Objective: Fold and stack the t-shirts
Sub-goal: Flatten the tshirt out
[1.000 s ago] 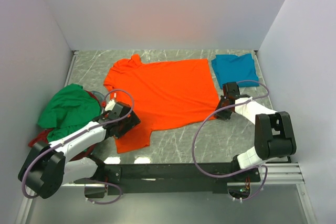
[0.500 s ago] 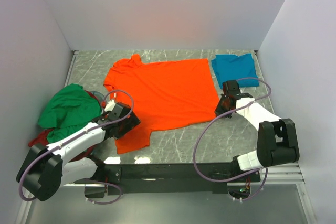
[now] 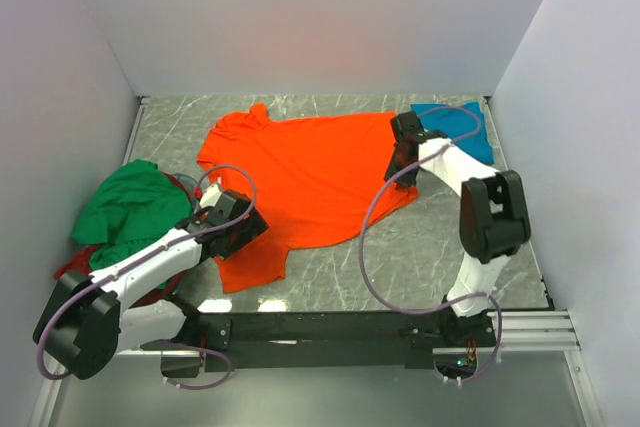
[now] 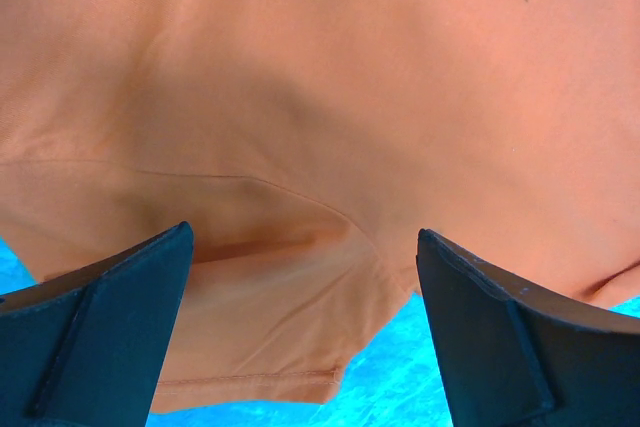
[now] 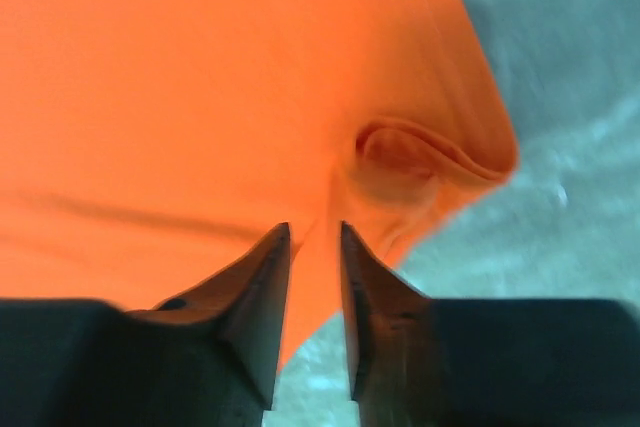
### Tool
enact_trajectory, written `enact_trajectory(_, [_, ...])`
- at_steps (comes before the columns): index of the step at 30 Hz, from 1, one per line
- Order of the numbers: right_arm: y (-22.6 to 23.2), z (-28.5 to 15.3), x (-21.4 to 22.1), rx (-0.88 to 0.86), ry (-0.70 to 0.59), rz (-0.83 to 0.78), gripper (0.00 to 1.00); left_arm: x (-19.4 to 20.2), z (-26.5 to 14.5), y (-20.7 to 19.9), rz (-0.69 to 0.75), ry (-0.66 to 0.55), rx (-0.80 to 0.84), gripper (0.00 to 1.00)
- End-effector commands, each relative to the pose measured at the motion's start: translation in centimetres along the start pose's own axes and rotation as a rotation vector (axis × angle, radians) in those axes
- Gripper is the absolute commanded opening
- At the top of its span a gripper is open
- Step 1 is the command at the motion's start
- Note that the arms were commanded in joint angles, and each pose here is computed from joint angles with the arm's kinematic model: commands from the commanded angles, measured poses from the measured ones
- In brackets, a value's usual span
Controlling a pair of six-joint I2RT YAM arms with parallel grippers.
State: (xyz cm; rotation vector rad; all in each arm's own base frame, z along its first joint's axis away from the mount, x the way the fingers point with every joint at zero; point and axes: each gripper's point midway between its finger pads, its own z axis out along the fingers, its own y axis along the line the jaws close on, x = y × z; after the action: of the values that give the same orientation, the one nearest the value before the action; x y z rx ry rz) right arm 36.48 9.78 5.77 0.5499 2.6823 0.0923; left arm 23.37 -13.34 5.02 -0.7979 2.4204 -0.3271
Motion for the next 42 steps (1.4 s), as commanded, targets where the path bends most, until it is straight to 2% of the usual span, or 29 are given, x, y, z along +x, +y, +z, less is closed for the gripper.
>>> enact_trajectory(1, [1.3, -0.1, -1.6, 0.049, -0.017, -0.020, 0.35, -1.0, -0.2, -0.6, 0.011, -0.034, 0.000, 1.00])
enact_trajectory(5, [2.3, -0.9, -3.2, 0.029, -0.059, -0.026, 0.54, -0.9, 0.1, -0.6, 0.015, -0.033, -0.014, 0.99])
enact_trajectory(9, [1.1, -2.9, -3.5, 0.023, -0.121, -0.029, 0.61, -0.5, 0.4, -0.4, 0.018, -0.019, -0.019, 1.00])
enact_trajectory(14, [-2.0, -2.0, -2.1, 0.021, -0.099, -0.002, 0.61, -0.3, 0.8, -0.4, 0.023, -0.010, -0.022, 0.99])
enact_trajectory(21, [-2.0, -0.7, -2.1, -0.021, -0.070, -0.027, 0.50, 0.0, 1.1, -0.3, 0.024, -0.001, -0.023, 0.99])
enact_trajectory(34, [-2.5, 2.4, -2.2, 0.039, -0.011, -0.021, 0.42, 0.0, 1.0, 0.4, 0.016, -0.009, -0.042, 0.99])
enact_trajectory(37, [-2.4, 2.3, -2.2, 0.030, -0.019, -0.019, 0.32, 0.1, 1.1, 0.4, 0.018, -0.006, -0.040, 0.99])
enact_trajectory(39, [-2.3, 2.1, -2.2, 0.023, -0.024, -0.016, 0.22, 0.1, 1.1, 0.4, 0.018, -0.005, -0.042, 1.00])
enact_trajectory(42, [-2.8, 1.4, -2.5, 0.045, -0.043, -0.005, 0.17, 0.1, 1.1, 0.4, 0.019, -0.004, -0.044, 1.00])
